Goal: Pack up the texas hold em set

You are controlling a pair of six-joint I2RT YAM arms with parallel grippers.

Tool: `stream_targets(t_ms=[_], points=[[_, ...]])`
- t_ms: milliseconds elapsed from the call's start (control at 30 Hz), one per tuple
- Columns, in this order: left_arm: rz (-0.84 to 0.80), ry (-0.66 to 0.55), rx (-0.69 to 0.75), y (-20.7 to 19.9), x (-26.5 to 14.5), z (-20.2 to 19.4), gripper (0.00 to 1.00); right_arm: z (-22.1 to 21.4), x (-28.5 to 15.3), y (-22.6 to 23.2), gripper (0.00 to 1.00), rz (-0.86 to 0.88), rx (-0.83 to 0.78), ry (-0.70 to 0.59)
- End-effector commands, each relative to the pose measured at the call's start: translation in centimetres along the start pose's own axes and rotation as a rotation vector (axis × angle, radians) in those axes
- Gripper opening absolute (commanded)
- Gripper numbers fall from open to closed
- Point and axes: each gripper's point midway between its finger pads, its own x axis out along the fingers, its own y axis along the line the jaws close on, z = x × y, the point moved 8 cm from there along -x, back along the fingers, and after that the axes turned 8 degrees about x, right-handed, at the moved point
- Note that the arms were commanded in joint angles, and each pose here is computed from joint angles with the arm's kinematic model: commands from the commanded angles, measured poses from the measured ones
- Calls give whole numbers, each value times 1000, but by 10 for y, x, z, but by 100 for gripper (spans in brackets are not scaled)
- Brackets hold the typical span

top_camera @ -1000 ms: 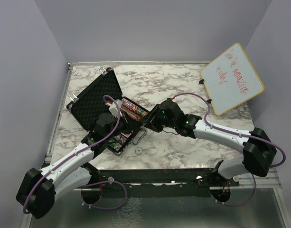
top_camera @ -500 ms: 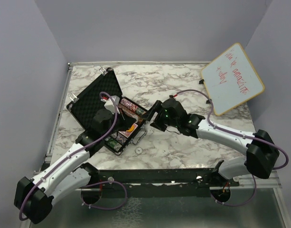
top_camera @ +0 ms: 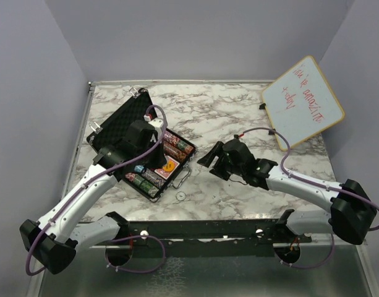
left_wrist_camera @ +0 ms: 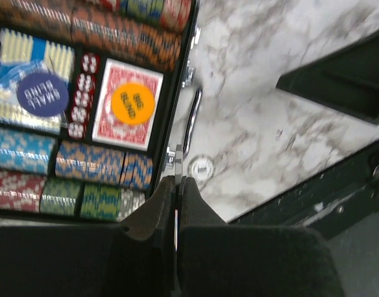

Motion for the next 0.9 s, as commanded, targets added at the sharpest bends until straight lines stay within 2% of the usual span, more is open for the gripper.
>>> stream_targets(t_ms=[0, 167, 300, 533, 867], points=[[-13, 304, 15, 3, -9, -43, 0, -11, 7, -15, 74, -26, 16, 73], [53, 407, 15, 12, -5, -68, 0, -22, 16, -31, 72, -26, 21, 152], [69, 432, 7, 12, -2, -73, 0, -27, 21, -41, 72, -18, 21, 174], [123, 553, 23, 8, 17, -87, 0, -35, 33, -54, 71, -9, -26, 224], [228, 645, 54, 10, 34, -96, 0, -39, 33, -49, 70, 50, -61, 278]])
